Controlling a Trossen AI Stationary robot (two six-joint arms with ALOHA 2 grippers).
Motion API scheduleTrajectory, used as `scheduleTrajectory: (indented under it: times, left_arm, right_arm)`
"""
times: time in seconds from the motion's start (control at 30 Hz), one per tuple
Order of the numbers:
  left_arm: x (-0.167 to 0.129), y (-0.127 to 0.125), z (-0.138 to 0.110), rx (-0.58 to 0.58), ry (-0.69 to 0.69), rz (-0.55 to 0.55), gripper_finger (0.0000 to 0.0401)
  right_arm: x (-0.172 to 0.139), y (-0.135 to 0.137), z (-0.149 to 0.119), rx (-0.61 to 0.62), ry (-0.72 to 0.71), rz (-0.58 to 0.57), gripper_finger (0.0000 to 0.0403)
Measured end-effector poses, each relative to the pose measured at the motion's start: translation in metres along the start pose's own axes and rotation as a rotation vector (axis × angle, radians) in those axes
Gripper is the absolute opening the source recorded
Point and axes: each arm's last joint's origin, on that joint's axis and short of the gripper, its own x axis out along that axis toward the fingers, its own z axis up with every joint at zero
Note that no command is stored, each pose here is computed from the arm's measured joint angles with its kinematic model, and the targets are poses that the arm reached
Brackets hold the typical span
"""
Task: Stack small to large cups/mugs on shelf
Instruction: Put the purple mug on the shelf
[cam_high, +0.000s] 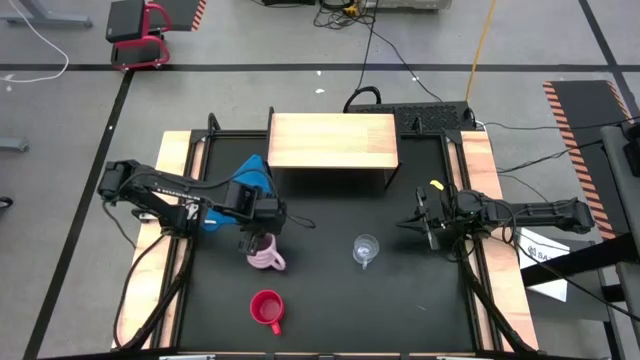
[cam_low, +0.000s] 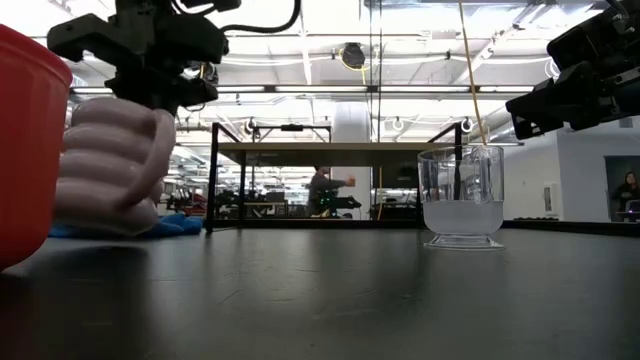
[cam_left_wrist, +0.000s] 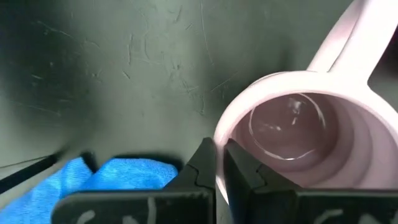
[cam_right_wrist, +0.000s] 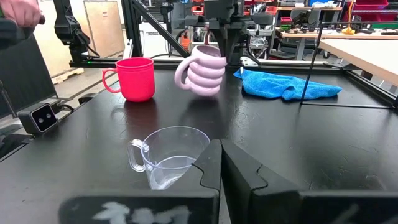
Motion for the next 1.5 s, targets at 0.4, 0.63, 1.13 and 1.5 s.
scheduleTrajectory:
  times: [0.4, 0.63, 1.13, 1.5]
  left_arm:
    - [-0.076, 0.024, 0.029, 0.076, -0.180, 0.163, 0.0009]
    - [-0.113, 0.057, 0.028, 0.046, -0.246, 0.266, 0.0009]
    - [-0.166, 0.127, 0.031, -0.048, -0.250, 0.448, 0.0009]
    - [-0.166, 0.169, 0.028, -0.041, -0.177, 0.427, 0.0009]
  right_arm:
    - [0.000, 0.000, 0.000, 0.000, 0.000, 0.000, 0.0000]
    - [0.000, 0.000, 0.000, 0.000, 0.000, 0.000, 0.0000]
    - [0.000, 0.000, 0.001, -0.007, -0.008, 0.000, 0.0000]
    - [0.000, 0.000, 0.001, -0.011, -0.016, 0.000, 0.0000]
